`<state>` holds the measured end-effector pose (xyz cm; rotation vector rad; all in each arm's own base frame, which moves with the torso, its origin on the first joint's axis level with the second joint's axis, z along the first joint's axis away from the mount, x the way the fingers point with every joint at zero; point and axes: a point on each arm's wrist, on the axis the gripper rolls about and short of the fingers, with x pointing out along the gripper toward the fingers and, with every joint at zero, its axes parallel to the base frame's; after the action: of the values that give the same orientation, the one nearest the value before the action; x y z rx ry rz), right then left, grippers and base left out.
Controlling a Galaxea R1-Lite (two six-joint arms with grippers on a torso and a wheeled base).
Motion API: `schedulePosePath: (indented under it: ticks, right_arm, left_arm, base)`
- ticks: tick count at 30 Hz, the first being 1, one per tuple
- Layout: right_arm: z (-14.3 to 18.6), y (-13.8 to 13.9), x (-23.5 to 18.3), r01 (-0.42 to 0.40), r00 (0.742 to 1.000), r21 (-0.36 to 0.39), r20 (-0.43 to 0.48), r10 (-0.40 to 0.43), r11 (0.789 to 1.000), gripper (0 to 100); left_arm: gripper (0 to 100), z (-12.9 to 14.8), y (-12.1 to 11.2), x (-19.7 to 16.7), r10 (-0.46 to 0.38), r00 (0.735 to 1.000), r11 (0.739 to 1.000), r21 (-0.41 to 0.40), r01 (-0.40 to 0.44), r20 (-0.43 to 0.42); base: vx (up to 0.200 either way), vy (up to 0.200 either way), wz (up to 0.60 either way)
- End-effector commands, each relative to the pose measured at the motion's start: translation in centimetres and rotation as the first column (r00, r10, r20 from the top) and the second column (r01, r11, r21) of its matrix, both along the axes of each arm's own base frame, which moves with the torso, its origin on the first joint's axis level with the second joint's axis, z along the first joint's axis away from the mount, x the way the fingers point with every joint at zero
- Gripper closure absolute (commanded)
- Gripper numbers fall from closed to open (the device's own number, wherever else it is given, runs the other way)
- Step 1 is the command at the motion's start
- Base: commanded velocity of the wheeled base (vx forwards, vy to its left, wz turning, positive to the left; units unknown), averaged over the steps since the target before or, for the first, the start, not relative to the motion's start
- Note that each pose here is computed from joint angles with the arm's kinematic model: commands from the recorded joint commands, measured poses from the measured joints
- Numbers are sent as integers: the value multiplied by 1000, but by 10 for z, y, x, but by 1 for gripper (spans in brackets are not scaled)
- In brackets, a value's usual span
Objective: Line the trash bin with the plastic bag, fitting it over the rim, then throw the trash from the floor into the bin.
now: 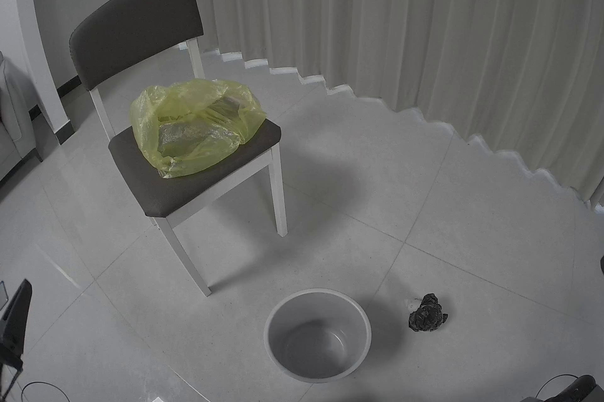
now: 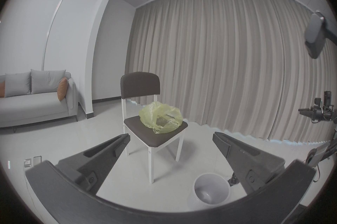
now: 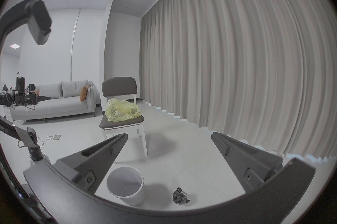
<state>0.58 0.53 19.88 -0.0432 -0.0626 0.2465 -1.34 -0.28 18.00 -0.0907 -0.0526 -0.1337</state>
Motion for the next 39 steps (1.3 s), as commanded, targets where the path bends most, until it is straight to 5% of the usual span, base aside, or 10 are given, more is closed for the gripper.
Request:
schedulePosePath:
  ticks: [1, 4, 10, 19, 39]
  right_arm:
    - [34, 2, 58, -43, 992, -49, -125, 36, 998, 0]
    - [28, 2, 69, -40, 985, -54, -172, 30, 998, 0]
    - [24, 2, 70, -42, 981, -53, -192, 31, 998, 0]
    - [17, 2, 78, -42, 970, -46, -243, 30, 998, 0]
    - [12, 2, 83, -38, 960, -44, -280, 24, 998, 0]
  left_arm:
    - [0, 38, 0, 53, 4, 987, 1000, 25, 0, -161]
    - [0, 43, 0, 90, 13, 963, 996, 89, 11, -267]
    - [0, 54, 3, 162, 42, 927, 997, 81, -12, -372]
    - [0, 53, 14, 266, 178, 858, 984, 63, -169, -481]
    - [0, 20, 11, 391, 165, 828, 985, 45, -167, -536]
  base:
    - [0, 0, 0]
    - [0, 0, 0]
    - [0, 0, 0]
    - [0, 0, 0]
    - [0, 0, 0]
